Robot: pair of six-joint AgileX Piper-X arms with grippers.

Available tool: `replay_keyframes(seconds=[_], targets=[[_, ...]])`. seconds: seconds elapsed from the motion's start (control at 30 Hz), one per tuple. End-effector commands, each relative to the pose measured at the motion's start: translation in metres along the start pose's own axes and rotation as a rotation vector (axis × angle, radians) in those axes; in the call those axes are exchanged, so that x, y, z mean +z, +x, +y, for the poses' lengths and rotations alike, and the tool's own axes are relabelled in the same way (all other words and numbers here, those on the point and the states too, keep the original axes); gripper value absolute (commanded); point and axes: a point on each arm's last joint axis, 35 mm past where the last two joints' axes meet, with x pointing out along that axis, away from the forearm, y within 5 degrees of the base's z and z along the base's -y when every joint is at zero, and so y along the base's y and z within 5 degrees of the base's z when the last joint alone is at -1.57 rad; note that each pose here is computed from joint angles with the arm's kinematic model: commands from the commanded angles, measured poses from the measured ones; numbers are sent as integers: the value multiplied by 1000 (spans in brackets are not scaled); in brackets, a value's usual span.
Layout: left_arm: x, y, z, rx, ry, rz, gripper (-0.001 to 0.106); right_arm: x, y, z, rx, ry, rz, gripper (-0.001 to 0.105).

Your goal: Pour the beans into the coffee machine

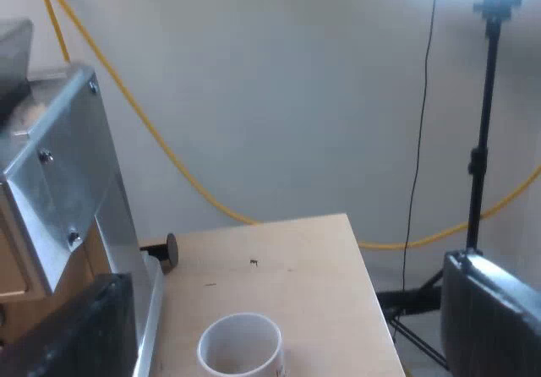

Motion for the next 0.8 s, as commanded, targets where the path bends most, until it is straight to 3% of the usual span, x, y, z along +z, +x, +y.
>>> replay_keyframes(seconds=[0.03, 0.2, 0.37, 0.57, 0.8], targets=[[-2, -5, -2, -4, -18, 22, 66, -6, -9, 1, 3, -18, -11, 79], [-16, -11, -2, 16, -53, 121, 66, -20, -17, 4, 7, -20, 3, 79], [-26, -13, 0, 44, -74, 213, 66, -37, -7, 9, 35, -45, 103, 79], [-39, -15, 5, 160, -78, 308, 66, -48, 1, 16, 152, -69, 127, 79], [-66, -2, 14, 183, -97, 394, 66, -71, 19, 24, 195, -62, 209, 79]])
